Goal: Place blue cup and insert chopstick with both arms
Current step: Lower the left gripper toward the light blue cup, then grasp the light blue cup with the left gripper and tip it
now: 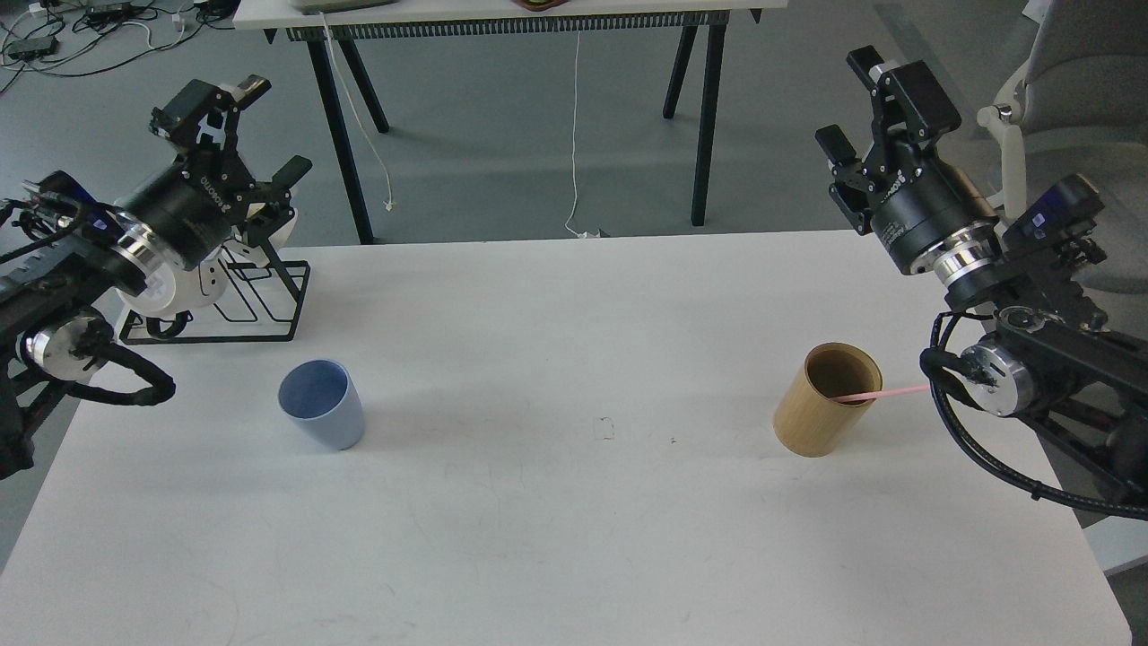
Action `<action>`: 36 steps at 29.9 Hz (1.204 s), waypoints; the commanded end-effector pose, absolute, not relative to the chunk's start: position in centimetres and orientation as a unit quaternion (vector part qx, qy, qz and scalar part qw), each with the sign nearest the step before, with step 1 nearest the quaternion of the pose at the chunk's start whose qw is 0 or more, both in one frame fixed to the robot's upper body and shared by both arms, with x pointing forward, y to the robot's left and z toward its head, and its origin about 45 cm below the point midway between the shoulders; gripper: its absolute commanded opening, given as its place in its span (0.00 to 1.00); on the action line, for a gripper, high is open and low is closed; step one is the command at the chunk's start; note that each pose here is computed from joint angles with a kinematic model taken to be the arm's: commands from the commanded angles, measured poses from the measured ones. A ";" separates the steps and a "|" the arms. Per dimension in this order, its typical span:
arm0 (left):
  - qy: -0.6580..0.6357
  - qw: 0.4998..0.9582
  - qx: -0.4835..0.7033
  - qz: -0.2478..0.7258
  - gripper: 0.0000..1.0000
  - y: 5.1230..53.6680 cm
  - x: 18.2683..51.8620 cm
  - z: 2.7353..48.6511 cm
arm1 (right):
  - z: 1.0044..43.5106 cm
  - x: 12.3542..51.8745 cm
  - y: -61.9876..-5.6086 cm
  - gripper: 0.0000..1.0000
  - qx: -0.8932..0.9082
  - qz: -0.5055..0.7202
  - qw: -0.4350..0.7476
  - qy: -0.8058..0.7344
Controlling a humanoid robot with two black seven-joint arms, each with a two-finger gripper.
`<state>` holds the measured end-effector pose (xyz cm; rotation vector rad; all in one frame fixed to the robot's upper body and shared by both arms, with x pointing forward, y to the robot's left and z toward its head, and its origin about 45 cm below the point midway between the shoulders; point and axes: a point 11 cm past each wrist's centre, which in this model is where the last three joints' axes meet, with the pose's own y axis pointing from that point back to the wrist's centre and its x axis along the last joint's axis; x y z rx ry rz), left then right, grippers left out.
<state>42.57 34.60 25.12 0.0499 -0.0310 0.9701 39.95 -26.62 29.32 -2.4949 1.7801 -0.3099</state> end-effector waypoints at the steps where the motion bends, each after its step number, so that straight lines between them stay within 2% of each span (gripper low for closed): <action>1: -0.121 0.921 0.123 0.350 1.00 31.5 40.3 26.8 | 29.4 40.0 -26.9 0.96 -0.808 -0.102 0.030 0.580; 5: -0.227 0.925 0.219 0.211 1.00 28.3 36.6 26.8 | 29.2 40.0 -27.3 0.96 -0.804 -0.102 0.026 0.585; 9: -0.255 0.896 0.315 0.182 1.00 32.2 34.2 25.7 | 28.8 40.0 -28.1 0.96 -0.798 -0.099 0.024 0.594; 14: -0.355 0.809 0.453 0.119 0.98 36.7 33.6 23.6 | 28.7 40.0 -28.4 0.96 -0.796 -0.098 0.023 0.597; 19: -0.337 0.781 0.510 0.131 0.97 40.3 34.6 21.1 | 28.3 39.8 -28.4 0.96 -0.796 -0.094 0.021 0.598; 28: -0.331 0.761 0.544 0.126 0.97 40.9 35.8 16.4 | 28.3 39.5 -29.8 0.96 -0.789 -0.098 0.011 0.607; 36: -0.323 0.753 0.558 0.128 0.93 42.0 35.2 14.9 | 28.0 39.4 -30.0 0.96 -0.787 -0.095 0.008 0.609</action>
